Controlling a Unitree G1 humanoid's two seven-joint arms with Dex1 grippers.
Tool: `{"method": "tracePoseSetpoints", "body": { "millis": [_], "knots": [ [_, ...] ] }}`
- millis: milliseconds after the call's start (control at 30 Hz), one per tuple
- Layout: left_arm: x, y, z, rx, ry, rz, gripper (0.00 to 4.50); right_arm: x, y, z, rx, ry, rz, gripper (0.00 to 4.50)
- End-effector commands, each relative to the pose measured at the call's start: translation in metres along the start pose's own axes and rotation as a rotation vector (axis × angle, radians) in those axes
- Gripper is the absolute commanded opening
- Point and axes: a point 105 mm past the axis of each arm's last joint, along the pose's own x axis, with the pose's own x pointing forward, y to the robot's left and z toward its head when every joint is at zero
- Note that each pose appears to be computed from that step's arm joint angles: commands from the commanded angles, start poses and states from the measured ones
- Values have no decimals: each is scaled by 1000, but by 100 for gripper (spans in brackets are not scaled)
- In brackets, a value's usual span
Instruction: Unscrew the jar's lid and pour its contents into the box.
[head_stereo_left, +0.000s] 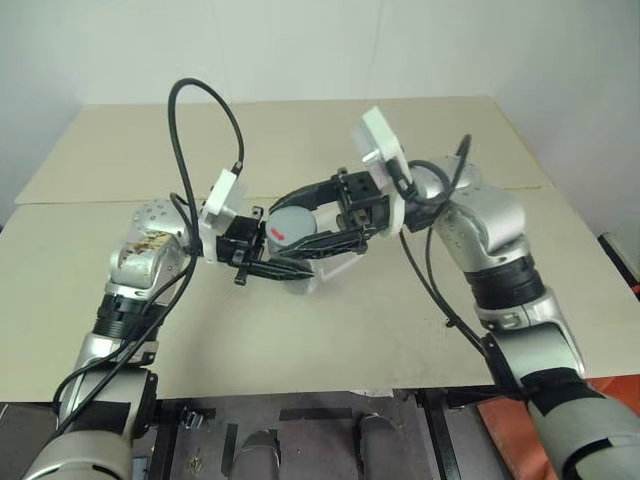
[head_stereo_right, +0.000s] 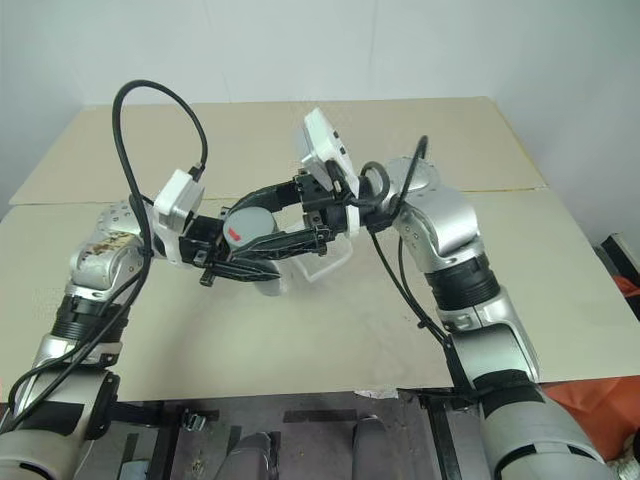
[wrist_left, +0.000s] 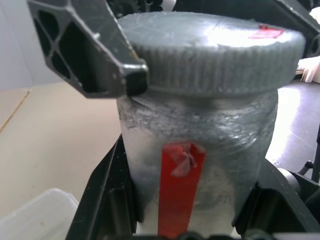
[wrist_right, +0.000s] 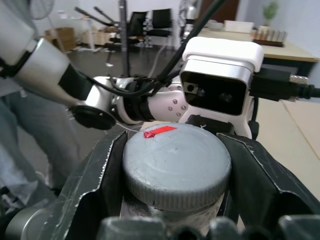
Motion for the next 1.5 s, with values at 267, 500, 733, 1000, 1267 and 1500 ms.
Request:
{"method": "tracePoseSetpoints", "body": {
  "millis": [267, 500, 733, 1000, 1267, 1500],
  "knots": [
    [-8, 11, 9, 64, -2, 117, 194, -30, -8, 14, -101, -12, -231, 449],
    [-19, 32, -12, 28, 94, 339, 194, -52, 10, 20, -146, 16, -498, 449],
    [-10, 37, -9, 33, 50, 324, 194, -35, 6, 21, -128, 54, -643, 449],
    [0, 41, -3, 29, -4, 314, 194, -17, -13, 12, -83, 100, -686, 449],
    [-2, 35, 3, 29, -14, 288, 194, -13, -20, 7, -55, 94, -688, 449],
    [-6, 29, 3, 20, -15, 282, 194, -19, -25, 10, -36, 58, -708, 449]
  ]
}}
